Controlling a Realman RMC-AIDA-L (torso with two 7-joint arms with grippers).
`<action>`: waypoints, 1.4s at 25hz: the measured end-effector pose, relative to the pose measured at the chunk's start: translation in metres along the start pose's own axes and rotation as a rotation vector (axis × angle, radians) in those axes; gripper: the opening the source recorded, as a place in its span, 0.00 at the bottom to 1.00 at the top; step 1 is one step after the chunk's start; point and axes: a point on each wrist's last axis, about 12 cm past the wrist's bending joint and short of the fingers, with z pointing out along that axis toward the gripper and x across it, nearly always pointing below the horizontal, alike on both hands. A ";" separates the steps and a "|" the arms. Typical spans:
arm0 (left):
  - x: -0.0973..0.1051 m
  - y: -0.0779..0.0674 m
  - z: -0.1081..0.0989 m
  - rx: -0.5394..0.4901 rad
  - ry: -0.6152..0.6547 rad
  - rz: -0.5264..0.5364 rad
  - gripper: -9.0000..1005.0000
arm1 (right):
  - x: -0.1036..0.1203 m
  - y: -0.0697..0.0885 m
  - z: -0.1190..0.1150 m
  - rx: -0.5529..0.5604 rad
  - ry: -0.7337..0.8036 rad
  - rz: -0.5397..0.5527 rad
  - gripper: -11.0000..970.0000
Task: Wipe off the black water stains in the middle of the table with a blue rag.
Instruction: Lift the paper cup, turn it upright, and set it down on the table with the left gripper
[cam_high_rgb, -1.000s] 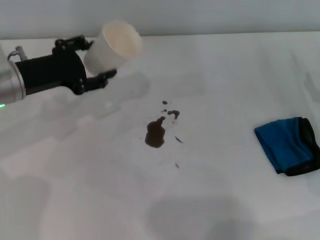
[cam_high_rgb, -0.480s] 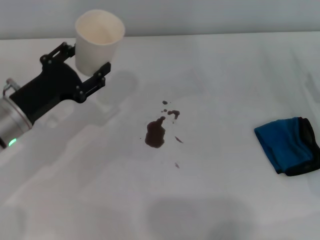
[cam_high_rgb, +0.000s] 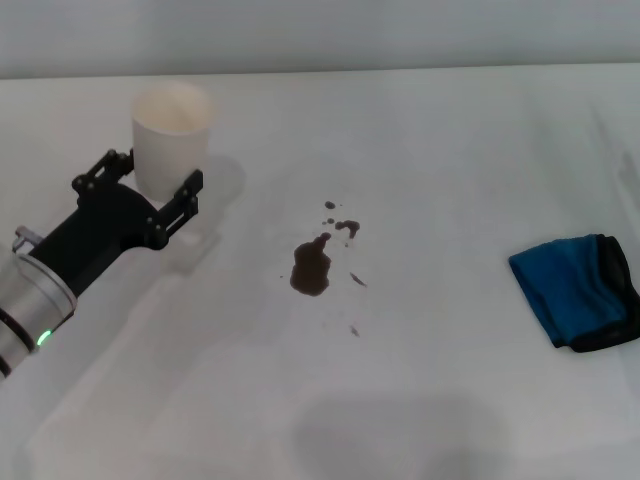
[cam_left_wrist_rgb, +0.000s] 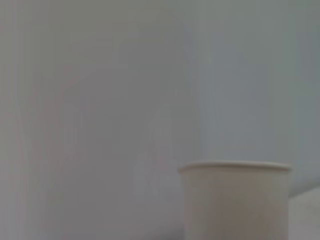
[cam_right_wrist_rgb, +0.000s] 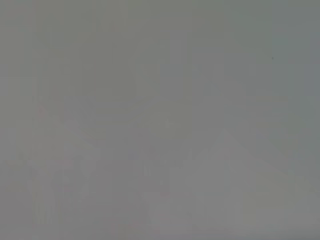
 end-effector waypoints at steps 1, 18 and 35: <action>0.001 0.000 0.000 -0.003 0.009 -0.001 0.70 | 0.000 0.000 0.000 0.000 -0.002 0.000 0.87; 0.028 -0.011 0.004 -0.022 0.237 -0.030 0.71 | 0.000 0.000 -0.004 -0.001 -0.014 0.005 0.87; 0.035 -0.013 0.000 -0.011 0.286 0.055 0.72 | -0.004 0.004 0.005 -0.009 -0.023 0.007 0.87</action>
